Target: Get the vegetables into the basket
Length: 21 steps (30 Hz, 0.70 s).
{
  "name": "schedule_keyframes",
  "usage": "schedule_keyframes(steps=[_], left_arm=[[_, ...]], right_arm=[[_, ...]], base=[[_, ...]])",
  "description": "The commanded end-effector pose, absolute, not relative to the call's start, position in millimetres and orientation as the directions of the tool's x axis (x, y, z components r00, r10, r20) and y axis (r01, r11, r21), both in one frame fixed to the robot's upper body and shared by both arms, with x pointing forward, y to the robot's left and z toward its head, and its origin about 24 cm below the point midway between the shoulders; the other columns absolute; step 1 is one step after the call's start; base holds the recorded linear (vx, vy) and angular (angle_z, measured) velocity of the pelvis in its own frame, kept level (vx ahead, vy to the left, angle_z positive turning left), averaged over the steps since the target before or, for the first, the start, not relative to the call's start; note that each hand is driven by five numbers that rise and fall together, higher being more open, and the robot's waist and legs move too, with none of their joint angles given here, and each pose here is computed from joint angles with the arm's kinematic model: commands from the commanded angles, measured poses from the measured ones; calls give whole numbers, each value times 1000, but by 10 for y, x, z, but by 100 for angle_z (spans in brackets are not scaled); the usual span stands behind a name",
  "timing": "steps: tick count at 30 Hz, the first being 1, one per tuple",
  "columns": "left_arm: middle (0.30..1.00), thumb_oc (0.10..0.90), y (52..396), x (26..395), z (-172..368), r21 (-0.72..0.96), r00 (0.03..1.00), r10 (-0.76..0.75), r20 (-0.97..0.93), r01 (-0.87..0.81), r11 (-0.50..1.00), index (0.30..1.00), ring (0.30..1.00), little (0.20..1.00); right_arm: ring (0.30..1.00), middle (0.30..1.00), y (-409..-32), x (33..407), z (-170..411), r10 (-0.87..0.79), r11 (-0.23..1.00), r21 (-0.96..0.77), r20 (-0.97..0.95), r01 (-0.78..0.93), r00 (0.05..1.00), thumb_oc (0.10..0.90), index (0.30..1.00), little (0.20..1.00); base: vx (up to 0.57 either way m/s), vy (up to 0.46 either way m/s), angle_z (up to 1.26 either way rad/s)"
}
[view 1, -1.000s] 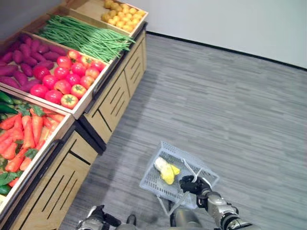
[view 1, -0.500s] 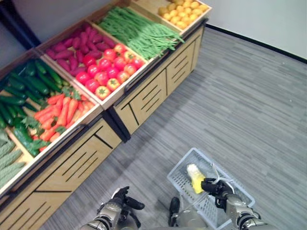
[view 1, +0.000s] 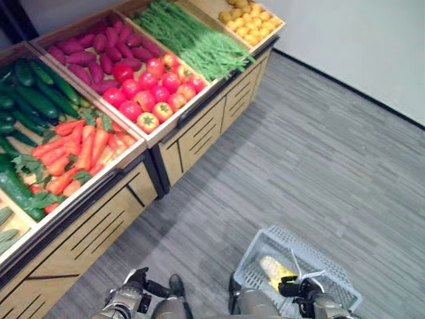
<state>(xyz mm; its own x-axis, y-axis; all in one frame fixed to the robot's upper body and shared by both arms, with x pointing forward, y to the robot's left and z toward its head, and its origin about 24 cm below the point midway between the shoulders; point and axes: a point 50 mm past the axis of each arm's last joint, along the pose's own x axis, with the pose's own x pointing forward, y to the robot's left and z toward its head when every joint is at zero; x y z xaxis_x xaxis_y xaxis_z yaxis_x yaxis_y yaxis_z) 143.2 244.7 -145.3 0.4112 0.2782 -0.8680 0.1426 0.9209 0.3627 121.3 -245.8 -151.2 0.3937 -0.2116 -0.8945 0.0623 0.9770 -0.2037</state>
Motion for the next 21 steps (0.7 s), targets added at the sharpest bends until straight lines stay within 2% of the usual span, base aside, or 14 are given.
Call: schedule_keyframes(steps=[1, 12, 21], left_arm=[[1000, 900, 2572, 1440, -1414, 420, 414, 327, -849, 154, 895, 1000, 1000, 1000], [1000, 900, 2644, 1466, -1383, 444, 415, 352, -839, 146, 884, 1000, 1000, 1000], [1000, 900, 2634, 1420, -1405, 436, 401, 349, -847, 150, 887, 1000, 1000, 1000]], right_arm=[[300, 300, -2457, 1011, -1574, -207, 969, -238, -928, -67, 310, 400, 300, 300], [300, 300, -2458, 1147, -1534, -207, 970, -238, -911, -44, 357, 400, 300, 300], [300, 300, -2517, 896, -1586, -220, 967, -247, -935, -64, 279, 400, 300, 300]], base=[[-21, 94, 16], [55, 22, 16], [120, -111, 63]])
